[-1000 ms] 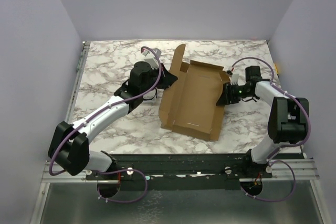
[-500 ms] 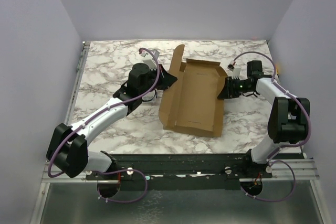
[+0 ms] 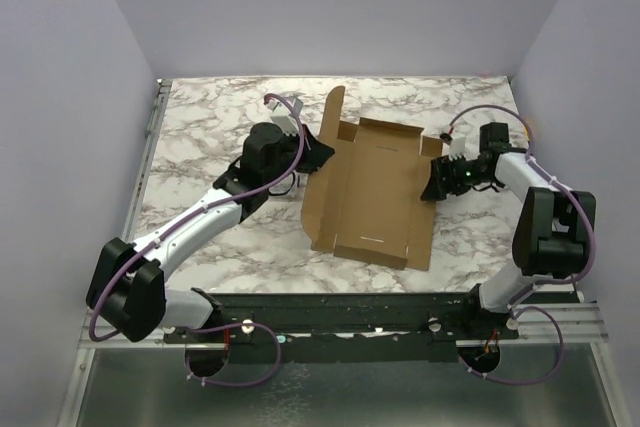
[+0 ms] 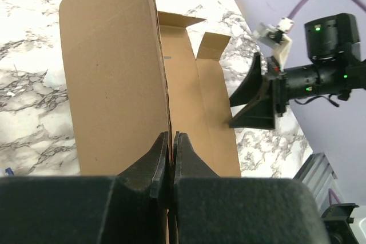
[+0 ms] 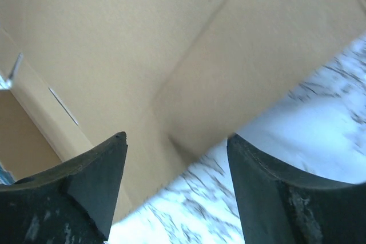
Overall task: Fold the paper box
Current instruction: Fold the paper box at the center of the board.
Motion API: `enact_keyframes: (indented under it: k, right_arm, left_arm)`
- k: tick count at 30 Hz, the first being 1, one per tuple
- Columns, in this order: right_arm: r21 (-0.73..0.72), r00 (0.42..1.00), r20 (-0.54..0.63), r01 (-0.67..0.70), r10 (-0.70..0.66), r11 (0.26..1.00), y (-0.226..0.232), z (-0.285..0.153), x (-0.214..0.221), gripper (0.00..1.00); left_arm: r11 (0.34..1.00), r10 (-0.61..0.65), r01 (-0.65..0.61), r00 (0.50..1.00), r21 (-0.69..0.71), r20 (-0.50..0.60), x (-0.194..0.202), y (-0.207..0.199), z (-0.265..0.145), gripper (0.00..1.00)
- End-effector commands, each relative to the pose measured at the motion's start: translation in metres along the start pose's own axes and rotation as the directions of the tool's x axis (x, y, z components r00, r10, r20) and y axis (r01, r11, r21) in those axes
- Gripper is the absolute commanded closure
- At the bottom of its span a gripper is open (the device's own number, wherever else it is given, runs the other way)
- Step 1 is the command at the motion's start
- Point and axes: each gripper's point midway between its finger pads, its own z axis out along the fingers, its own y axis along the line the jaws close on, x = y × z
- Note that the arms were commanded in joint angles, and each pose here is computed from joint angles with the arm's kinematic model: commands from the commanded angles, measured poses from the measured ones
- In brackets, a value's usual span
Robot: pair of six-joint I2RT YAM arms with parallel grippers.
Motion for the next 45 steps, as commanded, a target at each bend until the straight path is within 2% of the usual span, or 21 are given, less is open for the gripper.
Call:
enact_keyframes:
  k: [1,5,6,8,9,10,11,14,16,18,20,22,23,29,33,38,45]
  right_arm:
    - [0.008,0.987,-0.010,0.163,-0.163,0.987,-0.001,-0.032,0.011,0.25]
    - [-0.103,0.940,0.014,0.341,-0.342,0.934,0.029,-0.049,0.019,0.24]
    - [-0.148,0.916,0.036,0.399,-0.399,0.905,0.041,-0.053,0.023,0.24]
    - [-0.230,0.830,0.119,0.557,-0.545,0.798,0.068,-0.062,0.032,0.23]
    - [-0.258,0.753,0.177,0.657,-0.634,0.709,0.080,-0.064,0.039,0.22]
    - [-0.255,0.613,0.242,0.788,-0.752,0.560,0.088,-0.064,0.049,0.16]
    - [-0.246,0.524,0.272,0.849,-0.807,0.468,0.091,-0.061,0.061,0.11]
    - [-0.166,0.337,0.286,0.939,-0.897,0.300,0.085,-0.046,0.080,0.04]
    - [-0.153,0.285,0.276,0.956,-0.918,0.251,0.078,-0.043,0.078,0.04]
    - [-0.165,0.271,0.262,0.958,-0.926,0.234,0.071,-0.041,0.078,0.05]
    - [-0.157,0.220,0.261,0.970,-0.940,0.183,0.067,-0.036,0.082,0.05]
    - [-0.091,0.155,0.262,0.987,-0.953,0.135,0.063,-0.029,0.078,0.05]
    - [-0.068,0.136,0.257,0.990,-0.957,0.123,0.059,-0.026,0.075,0.05]
    - [-0.075,0.109,0.192,0.993,-0.975,0.097,0.034,-0.014,0.076,0.08]
    - [-0.064,0.103,0.207,0.994,-0.973,0.092,0.030,-0.008,0.072,0.12]
    - [-0.090,0.122,0.220,0.990,-0.968,0.104,0.029,-0.001,0.077,0.16]
    - [-0.113,0.123,0.258,0.989,-0.958,0.097,0.041,0.002,0.085,0.17]
  left_arm:
    - [0.990,0.069,-0.078,0.994,-0.115,-0.079,0.024,0.038,-0.009,1.00]
    - [0.985,0.077,-0.088,0.994,-0.145,-0.081,0.018,0.047,-0.009,1.00]
    - [0.984,0.074,-0.087,0.994,-0.155,-0.086,0.019,0.050,-0.008,1.00]
    - [0.980,0.060,-0.077,0.993,-0.182,-0.098,0.021,0.059,-0.005,1.00]
    - [0.978,0.049,-0.069,0.993,-0.195,-0.104,0.023,0.064,-0.004,1.00]
    - [0.977,0.039,-0.062,0.993,-0.206,-0.114,0.026,0.069,-0.002,1.00]
    - [0.975,0.031,-0.057,0.992,-0.215,-0.121,0.028,0.073,0.000,1.00]
    - [0.970,0.029,-0.063,0.989,-0.236,-0.145,0.033,0.082,0.004,1.00]
    - [0.966,0.048,-0.084,0.987,-0.243,-0.153,0.032,0.088,0.008,1.00]
    - [0.961,0.055,-0.100,0.983,-0.257,-0.177,0.033,0.095,0.009,1.00]
    - [0.960,0.054,-0.104,0.980,-0.261,-0.190,0.032,0.101,0.014,1.00]
    - [0.960,0.055,-0.108,0.978,-0.258,-0.202,0.033,0.105,0.019,1.00]
    - [0.961,0.057,-0.109,0.977,-0.254,-0.207,0.033,0.105,0.021,1.00]
    - [0.967,0.063,-0.114,0.974,-0.230,-0.218,0.032,0.102,0.028,1.00]
    - [0.970,0.063,-0.111,0.974,-0.217,-0.219,0.031,0.099,0.029,1.00]
    - [0.974,0.063,-0.108,0.974,-0.199,-0.219,0.030,0.095,0.028,1.00]
    - [0.977,0.057,-0.100,0.974,-0.188,-0.221,0.031,0.092,0.027,1.00]
